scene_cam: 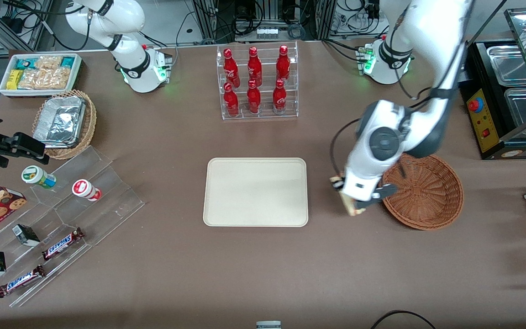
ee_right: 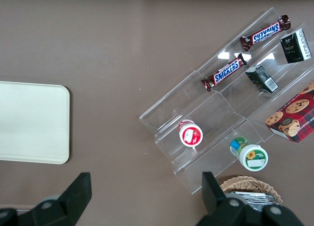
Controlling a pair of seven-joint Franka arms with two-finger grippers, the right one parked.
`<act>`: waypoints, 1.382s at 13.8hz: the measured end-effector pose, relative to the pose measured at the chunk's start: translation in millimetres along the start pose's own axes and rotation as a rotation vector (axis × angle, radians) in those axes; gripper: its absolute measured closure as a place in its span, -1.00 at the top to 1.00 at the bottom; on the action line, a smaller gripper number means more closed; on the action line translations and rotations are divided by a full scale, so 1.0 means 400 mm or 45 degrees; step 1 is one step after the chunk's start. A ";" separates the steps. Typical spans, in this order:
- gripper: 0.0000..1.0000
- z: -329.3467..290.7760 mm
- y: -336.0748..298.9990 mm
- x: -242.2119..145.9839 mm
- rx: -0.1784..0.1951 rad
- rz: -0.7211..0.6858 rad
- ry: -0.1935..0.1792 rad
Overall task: Place sandwich from basket to tray
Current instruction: 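Carry the held sandwich with the left gripper over the cream tray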
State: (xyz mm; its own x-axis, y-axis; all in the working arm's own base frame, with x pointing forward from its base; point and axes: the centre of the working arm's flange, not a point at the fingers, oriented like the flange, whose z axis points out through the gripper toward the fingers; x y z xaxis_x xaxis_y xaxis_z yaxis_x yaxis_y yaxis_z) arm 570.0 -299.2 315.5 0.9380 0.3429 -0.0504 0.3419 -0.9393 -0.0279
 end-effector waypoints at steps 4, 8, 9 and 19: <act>-0.52 0.096 0.190 -0.126 0.010 0.266 -0.004; -0.59 0.156 0.255 -0.172 -0.026 0.384 0.022; -0.59 0.169 0.264 -0.185 -0.025 0.404 0.016; -0.48 0.246 0.352 -0.199 -0.073 0.442 0.034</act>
State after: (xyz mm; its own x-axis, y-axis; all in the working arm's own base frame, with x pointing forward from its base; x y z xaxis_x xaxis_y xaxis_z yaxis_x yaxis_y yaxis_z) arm 537.8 -458.0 217.6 0.9998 0.0033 -0.0209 0.0042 -0.9991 0.0424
